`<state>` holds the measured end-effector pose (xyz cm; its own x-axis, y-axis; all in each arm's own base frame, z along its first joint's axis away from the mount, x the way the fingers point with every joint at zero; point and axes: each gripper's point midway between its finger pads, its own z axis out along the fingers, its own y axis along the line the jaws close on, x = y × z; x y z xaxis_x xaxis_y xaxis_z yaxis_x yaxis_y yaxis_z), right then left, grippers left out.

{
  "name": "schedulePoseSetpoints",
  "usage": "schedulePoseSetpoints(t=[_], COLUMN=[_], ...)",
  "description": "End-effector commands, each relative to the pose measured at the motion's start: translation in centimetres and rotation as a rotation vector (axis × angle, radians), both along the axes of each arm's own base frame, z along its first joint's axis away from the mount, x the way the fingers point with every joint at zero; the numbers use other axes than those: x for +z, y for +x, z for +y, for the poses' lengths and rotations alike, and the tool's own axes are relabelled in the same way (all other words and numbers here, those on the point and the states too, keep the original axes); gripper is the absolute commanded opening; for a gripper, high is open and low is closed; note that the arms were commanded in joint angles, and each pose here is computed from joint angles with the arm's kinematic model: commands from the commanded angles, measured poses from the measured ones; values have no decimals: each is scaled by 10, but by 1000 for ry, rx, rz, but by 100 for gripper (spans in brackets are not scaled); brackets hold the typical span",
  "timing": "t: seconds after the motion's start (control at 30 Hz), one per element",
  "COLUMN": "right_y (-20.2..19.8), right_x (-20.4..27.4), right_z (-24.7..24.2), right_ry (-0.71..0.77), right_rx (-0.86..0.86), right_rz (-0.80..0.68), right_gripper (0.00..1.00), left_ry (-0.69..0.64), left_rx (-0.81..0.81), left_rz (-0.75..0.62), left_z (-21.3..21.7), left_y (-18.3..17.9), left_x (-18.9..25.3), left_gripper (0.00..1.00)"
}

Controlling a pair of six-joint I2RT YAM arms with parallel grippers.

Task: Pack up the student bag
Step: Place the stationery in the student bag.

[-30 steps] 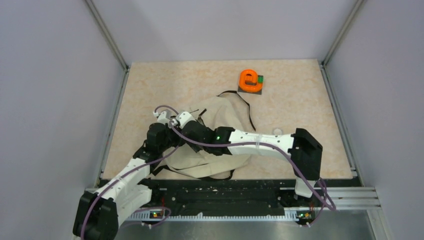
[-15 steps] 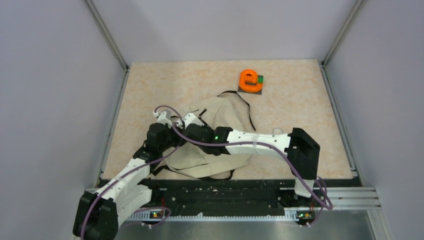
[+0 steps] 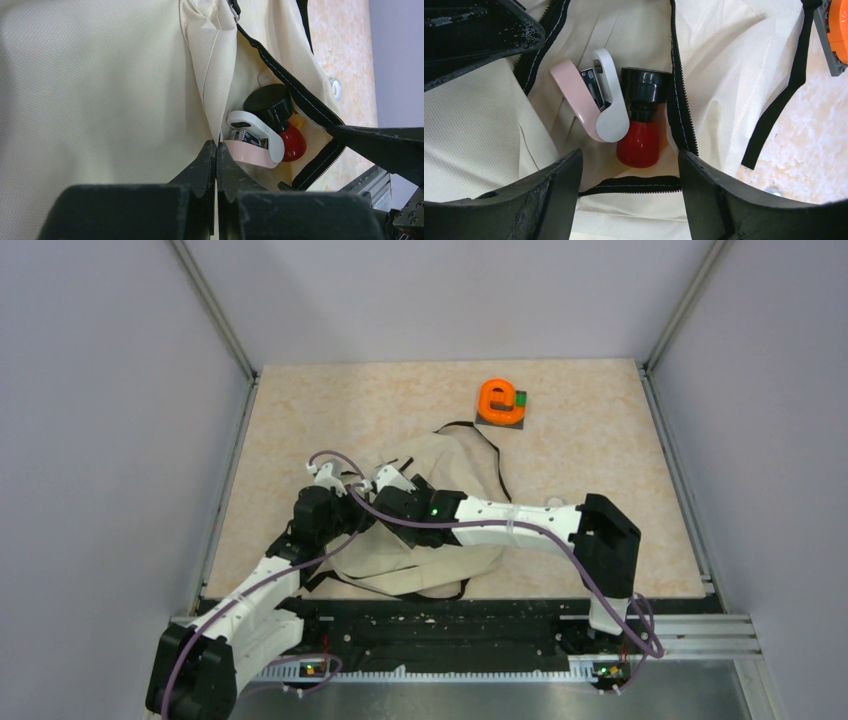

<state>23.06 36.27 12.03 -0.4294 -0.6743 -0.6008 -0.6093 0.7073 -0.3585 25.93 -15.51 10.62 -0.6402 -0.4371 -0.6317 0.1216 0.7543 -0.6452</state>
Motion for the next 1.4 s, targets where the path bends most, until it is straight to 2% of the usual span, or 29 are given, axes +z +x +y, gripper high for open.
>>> schedulePoseSetpoints(t=[0.0,0.2,0.47,0.67,1.07,1.37], right_y=[6,1,16,22,21,16], right_x=[26,39,28,16,-15,-22], right_z=[10,35,55,61,62,57], right_ry=[93,242,353,426,335,314], right_rx=[-2,45,34,31,55,74], right_rz=[-17,2,63,141,183,200], right_gripper=[69,65,46,40,38,46], left_ry=[-5,-1,-8,0,-2,1], left_rx=[28,34,31,37,33,32], left_rz=[-75,-72,-66,-63,-56,-54], left_z=[4,5,4,6,4,4], left_y=[11,11,11,11,14,14], left_x=[17,16,16,14,14,12], left_gripper=[0,0,0,0,0,0])
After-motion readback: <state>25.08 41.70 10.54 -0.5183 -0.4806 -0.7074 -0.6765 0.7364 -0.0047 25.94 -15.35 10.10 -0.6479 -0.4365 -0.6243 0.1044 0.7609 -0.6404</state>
